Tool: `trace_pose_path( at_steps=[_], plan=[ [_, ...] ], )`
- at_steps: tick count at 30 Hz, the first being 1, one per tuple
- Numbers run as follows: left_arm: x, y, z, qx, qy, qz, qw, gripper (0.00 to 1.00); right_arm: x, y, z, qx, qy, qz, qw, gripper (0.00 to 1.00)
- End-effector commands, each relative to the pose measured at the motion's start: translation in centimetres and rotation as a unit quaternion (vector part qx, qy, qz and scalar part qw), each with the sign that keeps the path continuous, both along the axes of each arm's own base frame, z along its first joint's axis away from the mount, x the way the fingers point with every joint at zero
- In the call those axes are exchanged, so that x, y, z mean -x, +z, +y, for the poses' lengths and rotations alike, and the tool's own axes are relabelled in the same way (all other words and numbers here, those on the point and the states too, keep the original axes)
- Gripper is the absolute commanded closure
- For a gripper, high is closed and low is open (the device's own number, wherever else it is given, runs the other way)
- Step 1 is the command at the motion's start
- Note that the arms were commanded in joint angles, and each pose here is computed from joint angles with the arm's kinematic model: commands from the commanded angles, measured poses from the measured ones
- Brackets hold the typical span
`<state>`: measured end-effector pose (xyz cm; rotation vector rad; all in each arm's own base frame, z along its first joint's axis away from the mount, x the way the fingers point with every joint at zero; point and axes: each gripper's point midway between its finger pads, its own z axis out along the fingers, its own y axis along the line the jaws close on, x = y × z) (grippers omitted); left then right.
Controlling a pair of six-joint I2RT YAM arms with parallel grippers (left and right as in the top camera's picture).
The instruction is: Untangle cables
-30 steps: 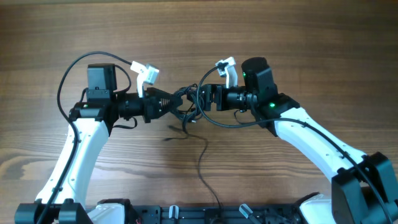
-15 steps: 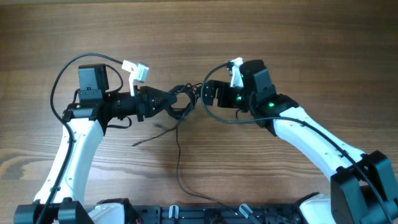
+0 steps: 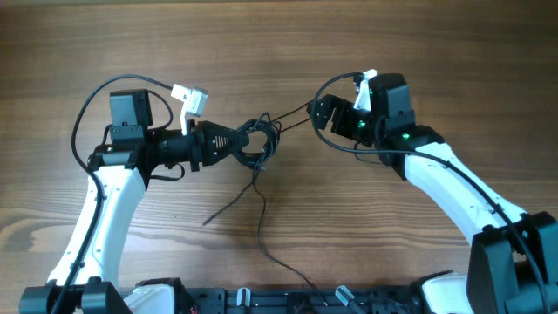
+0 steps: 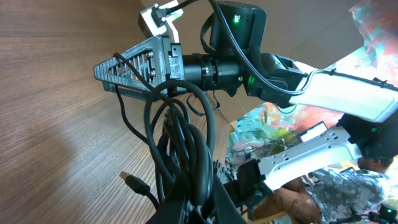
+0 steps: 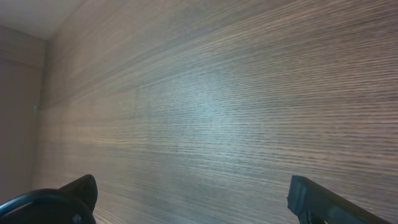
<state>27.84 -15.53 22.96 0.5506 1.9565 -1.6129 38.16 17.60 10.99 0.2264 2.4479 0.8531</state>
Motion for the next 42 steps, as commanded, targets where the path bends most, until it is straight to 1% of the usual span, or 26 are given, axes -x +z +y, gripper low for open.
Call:
trace_pose_path(
  at_steps=[1,5,7,10,14,16,17,20,22,30,31,34,36,42],
  plan=[
    [1.6,3.1,-0.1,0.065,-0.041,-0.009,0.997,0.96,-2.1,-2.6,-7.7,0.092,-0.122,0.011,0.988,0.0],
    [1.5,3.0,-0.1,0.064,-0.041,-0.008,0.997,0.96,-1.8,-3.1,-8.8,0.121,-0.103,0.01,0.987,0.0],
    [1.4,2.9,-0.1,0.061,-0.038,-0.008,0.997,0.96,-1.3,-3.3,-8.2,0.115,-0.082,0.017,0.99,0.0],
    [1.4,2.8,0.0,0.058,-0.036,-0.008,0.998,0.96,-0.2,-3.0,-5.7,0.059,-0.028,0.031,0.997,0.0],
    [1.2,2.6,0.0,0.053,-0.032,-0.007,0.998,0.96,0.7,-2.0,-3.4,0.005,0.026,0.032,0.999,0.0],
    [0.9,2.2,0.0,0.041,-0.021,0.007,0.999,0.96,2.5,0.4,0.1,-0.077,0.142,0.002,0.987,0.0],
    [0.1,1.2,0.2,0.017,0.005,0.036,0.999,0.96,3.9,2.2,1.8,-0.126,0.208,-0.021,0.97,0.0],
    [-0.6,0.2,0.5,-0.006,0.035,0.075,0.997,0.96,5.6,4.5,3.7,-0.181,0.282,-0.053,0.941,0.0],
    [-0.6,0.2,0.5,-0.005,0.037,0.084,0.996,0.96,6.3,5.5,4.5,-0.202,0.309,-0.065,0.927,0.0],
    [-0.4,0.4,0.4,0.005,0.033,0.102,0.994,0.96,8.2,6.8,8.1,-0.21,0.373,-0.103,0.898,0.0],
    [-0.3,0.6,0.4,0.011,0.028,0.102,0.994,0.96,8.3,6.7,8.5,-0.206,0.373,-0.102,0.899,0.0],
    [0.7,2.1,0.1,0.048,-0.007,0.096,0.994,0.96,7.7,5.4,9.3,-0.178,0.336,-0.073,0.922,0.0],
    [1.1,2.7,0.0,0.064,-0.023,0.09,0.994,0.96,7.8,5.4,9.8,-0.174,0.339,-0.077,0.921,0.0],
    [1.0,2.6,0.0,0.06,-0.019,0.092,0.994,0.96,7.1,6.9,10.5,-0.191,0.333,-0.099,0.918,0.0]
  ],
)
